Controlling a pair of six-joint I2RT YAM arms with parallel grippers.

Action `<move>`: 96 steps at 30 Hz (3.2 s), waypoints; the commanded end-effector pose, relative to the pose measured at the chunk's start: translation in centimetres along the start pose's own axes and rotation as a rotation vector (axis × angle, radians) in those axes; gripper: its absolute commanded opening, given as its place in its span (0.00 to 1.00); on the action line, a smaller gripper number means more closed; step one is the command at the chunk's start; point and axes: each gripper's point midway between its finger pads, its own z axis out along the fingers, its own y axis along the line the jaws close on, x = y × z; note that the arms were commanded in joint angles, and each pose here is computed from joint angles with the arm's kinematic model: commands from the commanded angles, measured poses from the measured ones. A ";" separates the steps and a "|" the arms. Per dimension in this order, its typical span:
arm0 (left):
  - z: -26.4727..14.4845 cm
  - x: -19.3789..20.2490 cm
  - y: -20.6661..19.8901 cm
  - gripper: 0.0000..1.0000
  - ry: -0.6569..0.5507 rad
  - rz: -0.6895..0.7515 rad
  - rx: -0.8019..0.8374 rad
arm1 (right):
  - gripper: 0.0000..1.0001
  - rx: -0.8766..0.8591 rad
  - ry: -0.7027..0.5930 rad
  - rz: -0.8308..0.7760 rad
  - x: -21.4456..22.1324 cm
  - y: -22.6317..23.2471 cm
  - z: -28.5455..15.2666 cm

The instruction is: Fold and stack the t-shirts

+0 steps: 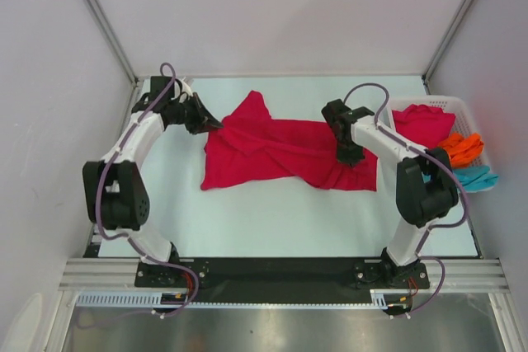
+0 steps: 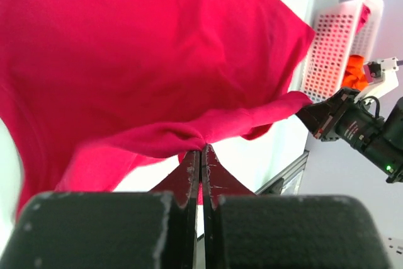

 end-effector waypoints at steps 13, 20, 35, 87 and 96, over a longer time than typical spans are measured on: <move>1.0 -0.8 1.2 1.00 0.003 -0.018 0.026 | 0.47 -0.050 0.047 -0.063 -1.6 0.7 3.4; -0.6 3.5 2.8 1.00 0.022 -0.017 -0.009 | 0.48 -0.059 0.015 -0.057 -0.8 0.4 1.0; -0.7 8.7 6.2 1.00 0.048 -0.074 -0.069 | 0.49 -0.104 0.059 -0.047 4.5 1.3 1.3; -0.8 11.7 8.1 0.00 0.074 -0.088 -0.087 | 0.00 0.035 0.013 -0.038 6.9 -3.3 -3.0; -1.3 11.9 9.0 0.46 0.063 -0.071 -0.148 | 0.00 0.006 0.024 -0.009 7.2 -3.1 -4.4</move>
